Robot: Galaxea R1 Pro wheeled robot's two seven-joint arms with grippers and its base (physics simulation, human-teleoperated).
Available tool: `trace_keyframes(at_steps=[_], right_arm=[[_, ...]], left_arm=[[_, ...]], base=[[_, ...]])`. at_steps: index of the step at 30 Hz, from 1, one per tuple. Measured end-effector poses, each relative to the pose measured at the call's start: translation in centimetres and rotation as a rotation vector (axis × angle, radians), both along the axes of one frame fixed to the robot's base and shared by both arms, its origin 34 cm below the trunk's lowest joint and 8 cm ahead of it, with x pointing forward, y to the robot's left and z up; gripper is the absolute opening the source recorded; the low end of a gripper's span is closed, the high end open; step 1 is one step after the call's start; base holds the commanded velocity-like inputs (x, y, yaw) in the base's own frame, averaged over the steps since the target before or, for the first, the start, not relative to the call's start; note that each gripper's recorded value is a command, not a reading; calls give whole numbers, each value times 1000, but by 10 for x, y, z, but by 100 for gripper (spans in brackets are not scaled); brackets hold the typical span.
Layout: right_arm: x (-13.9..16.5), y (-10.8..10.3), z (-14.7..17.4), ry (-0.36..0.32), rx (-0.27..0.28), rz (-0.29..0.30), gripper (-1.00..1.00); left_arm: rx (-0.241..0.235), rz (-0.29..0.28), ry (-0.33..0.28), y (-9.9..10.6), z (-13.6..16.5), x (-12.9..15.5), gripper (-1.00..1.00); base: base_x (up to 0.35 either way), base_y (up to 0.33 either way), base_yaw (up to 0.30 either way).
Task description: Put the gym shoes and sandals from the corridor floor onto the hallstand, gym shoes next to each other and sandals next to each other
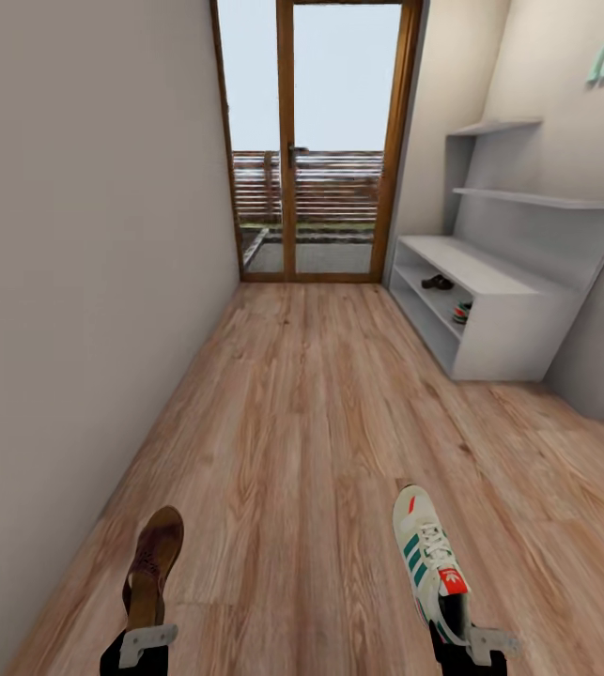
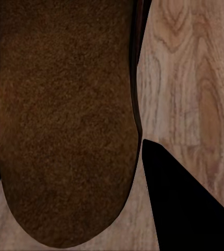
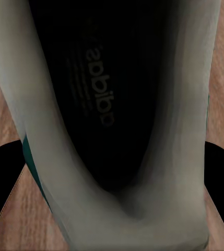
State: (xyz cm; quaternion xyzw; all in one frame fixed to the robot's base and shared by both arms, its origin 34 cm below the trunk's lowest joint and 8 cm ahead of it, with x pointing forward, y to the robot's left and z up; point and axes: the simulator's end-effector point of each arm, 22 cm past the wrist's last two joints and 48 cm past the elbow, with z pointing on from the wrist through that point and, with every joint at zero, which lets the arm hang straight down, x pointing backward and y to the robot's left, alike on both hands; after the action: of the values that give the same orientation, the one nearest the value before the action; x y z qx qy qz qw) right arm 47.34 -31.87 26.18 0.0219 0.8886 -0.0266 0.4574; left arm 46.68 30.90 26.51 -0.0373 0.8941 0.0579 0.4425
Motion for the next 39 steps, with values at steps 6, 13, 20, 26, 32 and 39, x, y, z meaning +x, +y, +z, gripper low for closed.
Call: trace_keyframes(at_steps=[6,13,20,26,32,39], right_arm=[[0,0,0,0,0,0,-100],[0,0,-1,2,0,0,-100],[-1,0,-2,5,0,0,-100],[-1,0,-2,5,0,-1,-100],[-1,0,-2,4,-1,-2,-100],[-1,-1,-2,3,-1,-3,-100]], left_arm=[[0,-1,0,0,0,0,-100],[0,0,2,0,-1,-1,-100],[0,-1,6,0,-2,-2,-100],[0,-1,6,0,-2,-2,-100],[0,0,7,0,-2,-2,-100],[0,0,7,0,-2,-2,-100]], base=[[338,0,0],[338,0,0],[338,0,0],[338,0,0],[338,0,0],[338,0,0]])
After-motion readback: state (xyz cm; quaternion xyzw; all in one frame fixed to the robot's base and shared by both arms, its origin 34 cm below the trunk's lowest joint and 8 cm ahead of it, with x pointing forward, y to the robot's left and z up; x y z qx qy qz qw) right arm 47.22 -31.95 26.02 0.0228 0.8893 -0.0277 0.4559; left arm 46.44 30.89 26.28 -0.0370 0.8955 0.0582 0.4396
